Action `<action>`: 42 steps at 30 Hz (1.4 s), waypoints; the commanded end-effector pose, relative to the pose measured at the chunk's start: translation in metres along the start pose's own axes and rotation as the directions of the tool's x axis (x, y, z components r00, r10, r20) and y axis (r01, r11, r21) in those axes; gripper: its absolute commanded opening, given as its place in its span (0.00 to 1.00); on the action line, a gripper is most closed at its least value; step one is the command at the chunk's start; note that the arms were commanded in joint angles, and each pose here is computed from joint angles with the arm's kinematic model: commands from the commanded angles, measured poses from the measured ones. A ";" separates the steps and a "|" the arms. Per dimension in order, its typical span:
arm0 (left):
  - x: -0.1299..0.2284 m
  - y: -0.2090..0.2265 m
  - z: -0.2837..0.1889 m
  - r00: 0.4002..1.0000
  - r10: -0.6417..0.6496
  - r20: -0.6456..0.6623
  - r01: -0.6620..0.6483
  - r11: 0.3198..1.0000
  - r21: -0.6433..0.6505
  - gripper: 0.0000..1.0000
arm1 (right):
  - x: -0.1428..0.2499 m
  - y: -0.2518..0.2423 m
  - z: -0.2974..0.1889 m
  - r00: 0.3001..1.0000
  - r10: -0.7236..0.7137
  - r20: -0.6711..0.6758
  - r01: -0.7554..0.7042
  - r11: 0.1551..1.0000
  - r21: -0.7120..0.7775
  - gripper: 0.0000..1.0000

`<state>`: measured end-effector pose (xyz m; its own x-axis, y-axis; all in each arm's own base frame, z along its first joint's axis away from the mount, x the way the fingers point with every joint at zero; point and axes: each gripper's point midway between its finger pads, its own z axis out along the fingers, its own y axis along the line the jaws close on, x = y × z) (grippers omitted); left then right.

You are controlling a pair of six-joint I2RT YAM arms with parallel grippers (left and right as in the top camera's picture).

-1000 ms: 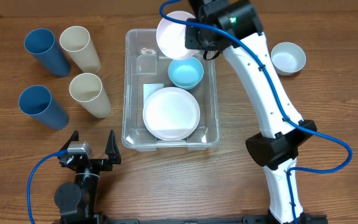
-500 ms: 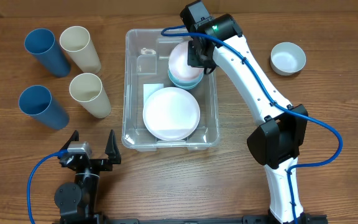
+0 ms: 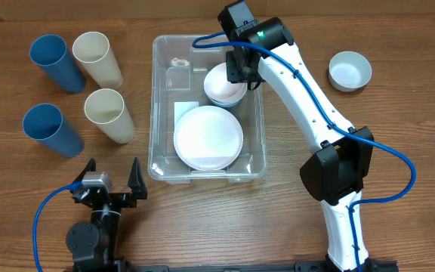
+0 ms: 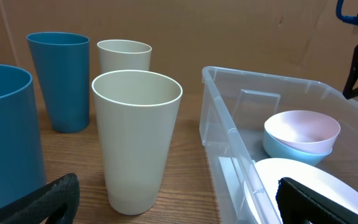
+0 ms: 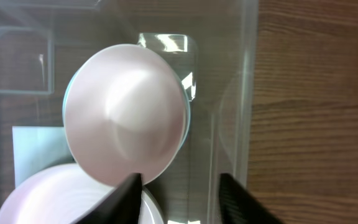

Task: Pack container
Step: 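Carry the pink bowl into the bin and lower it onto the blue bowl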

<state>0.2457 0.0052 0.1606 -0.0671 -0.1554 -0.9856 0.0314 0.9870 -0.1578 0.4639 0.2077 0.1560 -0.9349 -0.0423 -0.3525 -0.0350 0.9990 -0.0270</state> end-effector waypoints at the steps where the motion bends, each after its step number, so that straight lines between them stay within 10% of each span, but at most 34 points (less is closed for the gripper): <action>1: -0.001 0.001 0.000 1.000 0.020 0.007 -0.020 1.000 -0.003 1.00 | -0.001 0.010 -0.008 1.000 -0.028 0.012 0.028 0.999 -0.039 0.20; 6: -0.001 0.001 0.000 1.000 0.020 0.007 -0.020 1.000 -0.003 1.00 | -0.005 0.017 -0.006 0.999 -0.032 0.032 0.034 0.998 -0.055 0.04; 42: -0.001 0.001 0.000 1.000 0.020 0.007 -0.020 1.000 -0.003 1.00 | 0.010 0.018 0.035 0.996 -0.077 -0.038 0.076 0.997 -0.033 0.04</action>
<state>0.2457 0.0052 0.1606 -0.0671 -0.1554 -0.9856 0.0314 0.9870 -0.1578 0.4551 0.2180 0.0920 -0.9623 -0.1078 -0.2498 -0.1003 0.9940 -0.0425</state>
